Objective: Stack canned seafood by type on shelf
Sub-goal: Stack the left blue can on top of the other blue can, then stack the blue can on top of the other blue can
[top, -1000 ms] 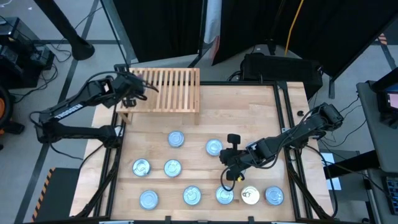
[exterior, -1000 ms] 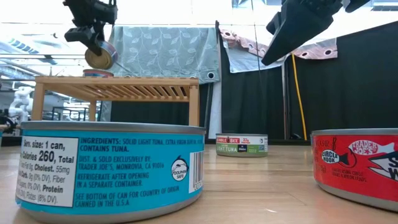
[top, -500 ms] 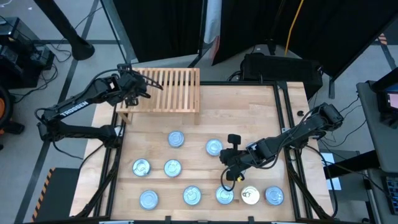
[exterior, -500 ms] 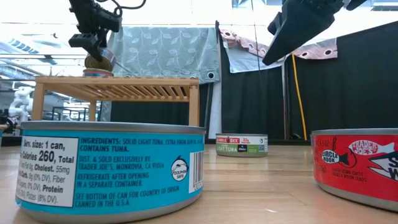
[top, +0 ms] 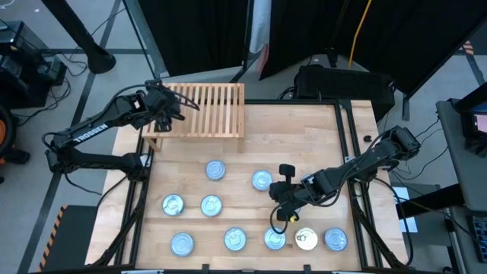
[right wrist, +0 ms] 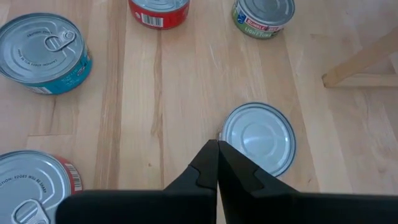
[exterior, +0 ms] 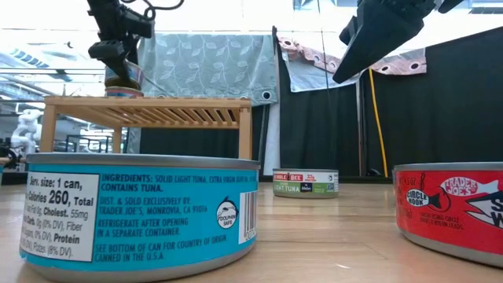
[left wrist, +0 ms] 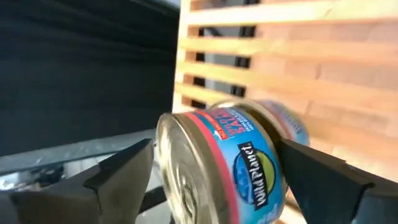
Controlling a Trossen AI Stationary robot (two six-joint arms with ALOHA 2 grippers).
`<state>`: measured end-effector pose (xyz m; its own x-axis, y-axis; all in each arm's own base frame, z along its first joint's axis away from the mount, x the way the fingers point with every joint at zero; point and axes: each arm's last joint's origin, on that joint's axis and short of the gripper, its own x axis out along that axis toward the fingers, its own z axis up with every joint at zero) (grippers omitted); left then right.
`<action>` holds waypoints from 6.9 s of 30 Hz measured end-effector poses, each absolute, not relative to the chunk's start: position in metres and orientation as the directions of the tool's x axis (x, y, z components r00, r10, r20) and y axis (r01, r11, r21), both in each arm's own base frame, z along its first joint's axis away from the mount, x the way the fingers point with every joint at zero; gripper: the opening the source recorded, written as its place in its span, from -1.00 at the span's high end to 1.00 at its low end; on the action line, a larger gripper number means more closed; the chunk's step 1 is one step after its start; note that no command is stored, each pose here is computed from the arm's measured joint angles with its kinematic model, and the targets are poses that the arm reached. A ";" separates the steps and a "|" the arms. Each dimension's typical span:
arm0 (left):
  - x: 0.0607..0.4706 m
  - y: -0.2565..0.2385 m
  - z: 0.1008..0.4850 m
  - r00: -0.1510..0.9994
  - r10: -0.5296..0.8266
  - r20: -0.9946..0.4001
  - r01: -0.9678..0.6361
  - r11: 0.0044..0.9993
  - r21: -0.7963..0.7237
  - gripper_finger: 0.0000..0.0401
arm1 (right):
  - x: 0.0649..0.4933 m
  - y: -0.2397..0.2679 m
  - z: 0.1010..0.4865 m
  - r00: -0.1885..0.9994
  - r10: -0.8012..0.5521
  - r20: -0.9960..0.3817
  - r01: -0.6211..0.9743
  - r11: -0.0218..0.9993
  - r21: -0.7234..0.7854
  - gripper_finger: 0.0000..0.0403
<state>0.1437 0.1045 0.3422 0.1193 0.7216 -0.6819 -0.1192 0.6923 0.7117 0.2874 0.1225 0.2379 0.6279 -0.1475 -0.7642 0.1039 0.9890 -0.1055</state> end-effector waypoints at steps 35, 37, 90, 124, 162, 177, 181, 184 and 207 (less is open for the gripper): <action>0.146 -0.013 0.356 0.775 -0.127 -0.619 0.086 0.992 -0.096 -0.77 | 0.295 0.127 0.244 0.696 -0.089 -0.713 0.110 0.994 -0.016 1.00; 0.156 -0.026 0.349 0.781 -0.157 -0.605 0.139 0.987 -0.077 -0.77 | 0.295 0.128 0.244 0.694 -0.063 -0.717 0.115 0.993 0.024 1.00; 0.272 -0.168 0.243 0.801 -0.100 -0.590 0.371 0.857 0.358 -0.77 | 0.234 0.216 0.188 0.294 0.132 -0.947 0.587 0.757 0.287 1.00; 0.275 -0.171 0.246 0.811 -0.164 -0.561 0.406 0.849 0.338 -0.77 | 0.239 0.212 0.165 0.191 0.074 -0.979 0.604 0.777 0.177 1.00; 0.276 -0.172 0.250 0.831 -0.176 -0.527 0.379 0.874 0.305 -0.78 | 0.220 0.274 0.250 0.152 0.111 -0.982 0.131 0.983 0.132 -0.77; 0.277 -0.171 0.250 0.838 -0.167 -0.519 0.367 0.877 0.310 -0.78 | 0.228 0.289 0.197 -0.055 0.041 -0.998 0.087 0.996 0.036 -0.69; 0.278 -0.171 0.251 0.846 -0.145 -0.514 0.346 0.881 0.322 -0.78 | 0.226 0.288 0.194 -0.086 0.019 -0.996 0.061 0.998 0.014 -0.46; 0.280 -0.166 0.251 0.855 -0.097 -0.509 0.293 0.900 0.322 -0.78 | 0.226 0.286 0.194 -0.096 0.009 -0.995 0.057 0.998 0.003 -0.24; 0.300 -0.160 0.307 0.963 0.075 -0.260 0.057 0.883 0.465 -0.78 | 0.279 0.255 0.302 0.211 -0.116 -0.971 -0.104 0.985 -0.140 0.12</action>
